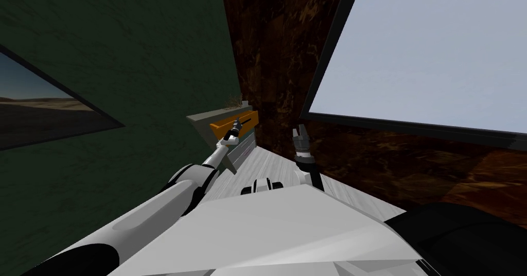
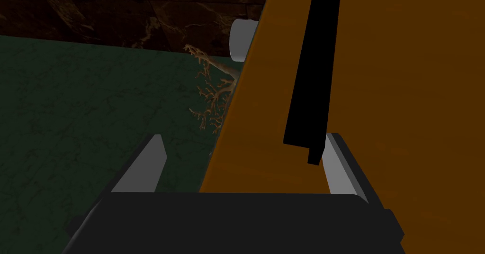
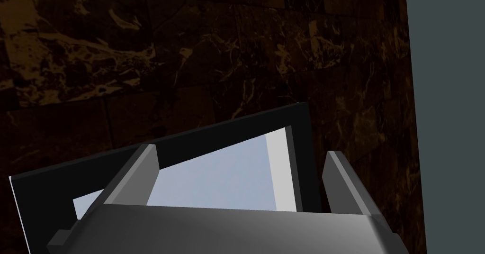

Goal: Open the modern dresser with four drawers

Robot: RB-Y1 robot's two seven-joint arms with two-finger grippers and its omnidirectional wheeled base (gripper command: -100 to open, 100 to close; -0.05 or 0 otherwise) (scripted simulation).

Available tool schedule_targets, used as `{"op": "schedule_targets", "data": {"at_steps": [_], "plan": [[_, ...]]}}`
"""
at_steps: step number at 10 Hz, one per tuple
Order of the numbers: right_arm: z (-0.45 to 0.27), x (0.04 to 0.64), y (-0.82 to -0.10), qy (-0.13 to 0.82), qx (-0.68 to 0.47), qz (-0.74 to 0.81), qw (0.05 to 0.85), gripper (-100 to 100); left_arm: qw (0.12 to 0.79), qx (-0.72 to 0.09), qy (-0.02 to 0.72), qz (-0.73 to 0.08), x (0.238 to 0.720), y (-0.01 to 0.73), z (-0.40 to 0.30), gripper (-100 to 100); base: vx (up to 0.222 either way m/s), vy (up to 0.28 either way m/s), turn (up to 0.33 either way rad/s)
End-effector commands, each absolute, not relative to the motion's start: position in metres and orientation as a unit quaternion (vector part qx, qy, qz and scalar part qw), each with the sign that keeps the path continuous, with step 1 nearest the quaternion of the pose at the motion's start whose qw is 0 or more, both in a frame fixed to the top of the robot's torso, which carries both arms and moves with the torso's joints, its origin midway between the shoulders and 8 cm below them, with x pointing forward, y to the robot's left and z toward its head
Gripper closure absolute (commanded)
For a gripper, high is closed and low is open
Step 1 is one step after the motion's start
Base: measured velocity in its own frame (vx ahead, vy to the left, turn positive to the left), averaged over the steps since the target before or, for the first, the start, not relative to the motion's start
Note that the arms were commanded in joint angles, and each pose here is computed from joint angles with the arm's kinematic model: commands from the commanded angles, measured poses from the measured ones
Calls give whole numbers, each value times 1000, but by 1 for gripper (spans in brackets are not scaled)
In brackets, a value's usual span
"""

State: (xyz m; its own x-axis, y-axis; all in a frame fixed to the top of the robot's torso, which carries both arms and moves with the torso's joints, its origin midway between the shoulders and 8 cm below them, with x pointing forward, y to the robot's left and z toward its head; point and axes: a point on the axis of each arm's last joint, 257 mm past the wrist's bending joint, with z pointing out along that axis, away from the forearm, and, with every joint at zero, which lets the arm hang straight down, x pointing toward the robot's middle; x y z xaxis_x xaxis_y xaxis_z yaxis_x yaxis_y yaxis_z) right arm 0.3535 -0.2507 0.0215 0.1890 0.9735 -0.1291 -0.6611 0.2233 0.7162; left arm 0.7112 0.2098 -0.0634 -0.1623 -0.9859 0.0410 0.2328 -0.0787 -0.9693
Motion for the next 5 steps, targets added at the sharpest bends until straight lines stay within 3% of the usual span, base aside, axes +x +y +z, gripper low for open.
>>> {"op": "schedule_targets", "data": {"at_steps": [1,2,3,5], "plan": [[22,354,-251,295,264,564,724,0,499,-409,458,-611,718,210,-42,-100,-25,-9,28],[22,354,-251,295,264,564,724,0,498,-413,462,-606,716,212,-52,-100,-5,-2,3],[22,354,-251,295,264,564,724,0,497,-415,463,-605,716,212,-53,0,0,0,0],[22,354,-251,295,264,564,724,0,495,-417,466,-603,716,212,-58,0,0,0,0]]}}
